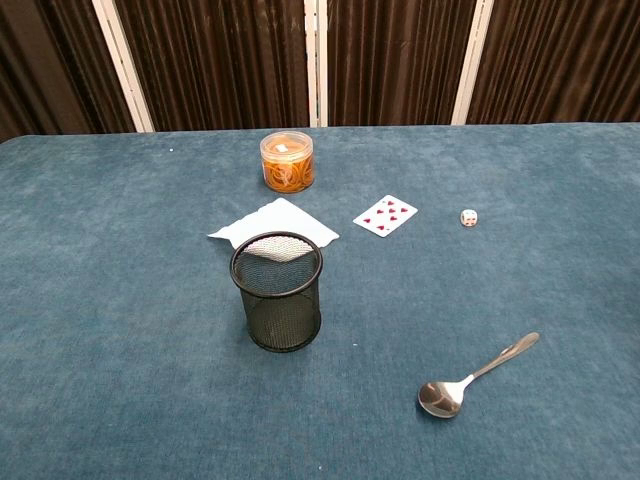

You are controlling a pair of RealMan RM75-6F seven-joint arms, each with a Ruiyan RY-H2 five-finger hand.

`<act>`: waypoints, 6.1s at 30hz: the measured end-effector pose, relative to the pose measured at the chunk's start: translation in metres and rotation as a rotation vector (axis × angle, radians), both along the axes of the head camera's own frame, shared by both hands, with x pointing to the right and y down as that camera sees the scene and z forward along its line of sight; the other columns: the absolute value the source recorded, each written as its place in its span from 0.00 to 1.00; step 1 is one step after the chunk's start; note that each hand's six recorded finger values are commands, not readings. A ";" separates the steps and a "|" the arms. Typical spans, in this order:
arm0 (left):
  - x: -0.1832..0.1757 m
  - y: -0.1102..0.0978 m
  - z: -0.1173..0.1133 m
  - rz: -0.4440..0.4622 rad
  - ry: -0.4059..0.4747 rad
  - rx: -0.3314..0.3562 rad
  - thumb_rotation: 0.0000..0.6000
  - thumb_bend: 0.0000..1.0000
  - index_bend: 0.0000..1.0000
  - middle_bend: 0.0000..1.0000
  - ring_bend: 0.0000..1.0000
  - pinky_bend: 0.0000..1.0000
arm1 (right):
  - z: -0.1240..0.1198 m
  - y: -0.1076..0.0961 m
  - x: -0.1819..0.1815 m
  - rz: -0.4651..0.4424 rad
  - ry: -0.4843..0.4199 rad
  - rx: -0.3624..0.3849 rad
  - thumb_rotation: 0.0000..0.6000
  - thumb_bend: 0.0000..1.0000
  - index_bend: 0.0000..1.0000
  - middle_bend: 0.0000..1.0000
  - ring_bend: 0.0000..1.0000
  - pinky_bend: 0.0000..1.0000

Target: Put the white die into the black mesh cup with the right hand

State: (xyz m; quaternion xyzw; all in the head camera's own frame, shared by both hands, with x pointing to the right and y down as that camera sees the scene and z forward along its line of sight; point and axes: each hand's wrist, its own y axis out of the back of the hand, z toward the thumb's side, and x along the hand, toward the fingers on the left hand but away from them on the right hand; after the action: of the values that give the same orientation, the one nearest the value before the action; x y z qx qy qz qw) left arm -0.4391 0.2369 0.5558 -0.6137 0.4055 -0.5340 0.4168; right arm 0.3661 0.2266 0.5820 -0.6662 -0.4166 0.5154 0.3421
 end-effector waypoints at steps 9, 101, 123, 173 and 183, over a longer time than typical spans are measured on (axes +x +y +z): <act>-0.001 0.000 -0.002 -0.005 0.005 0.004 1.00 0.05 0.00 0.00 0.00 0.00 | -0.001 -0.001 0.000 0.000 -0.006 0.000 1.00 0.15 0.00 0.00 0.00 0.00; -0.020 -0.022 0.023 -0.067 0.009 -0.081 1.00 0.05 0.00 0.00 0.00 0.00 | 0.204 -0.172 -0.115 0.133 -0.031 -0.323 1.00 0.37 0.61 0.22 0.00 0.00; -0.012 -0.020 0.024 -0.040 0.000 -0.081 1.00 0.05 0.00 0.00 0.00 0.00 | 0.089 -0.159 -0.177 0.003 -0.315 -0.165 1.00 0.37 0.61 0.21 0.00 0.00; -0.021 -0.018 0.034 -0.070 0.007 -0.119 1.00 0.05 0.00 0.00 0.00 0.00 | 0.019 -0.106 -0.227 -0.143 -0.324 -0.119 1.00 0.21 0.26 0.01 0.00 0.00; -0.020 -0.017 0.024 -0.072 0.027 -0.075 1.00 0.05 0.00 0.00 0.00 0.00 | 0.019 -0.086 -0.122 -0.082 -0.145 -0.005 1.00 0.19 0.06 0.00 0.00 0.00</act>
State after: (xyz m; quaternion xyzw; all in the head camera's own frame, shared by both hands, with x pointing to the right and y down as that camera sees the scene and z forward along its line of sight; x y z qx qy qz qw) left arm -0.4589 0.2203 0.5801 -0.6212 0.4127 -0.5548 0.3687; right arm 0.2446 0.1404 0.6006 -0.7191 -0.4114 0.4524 0.3300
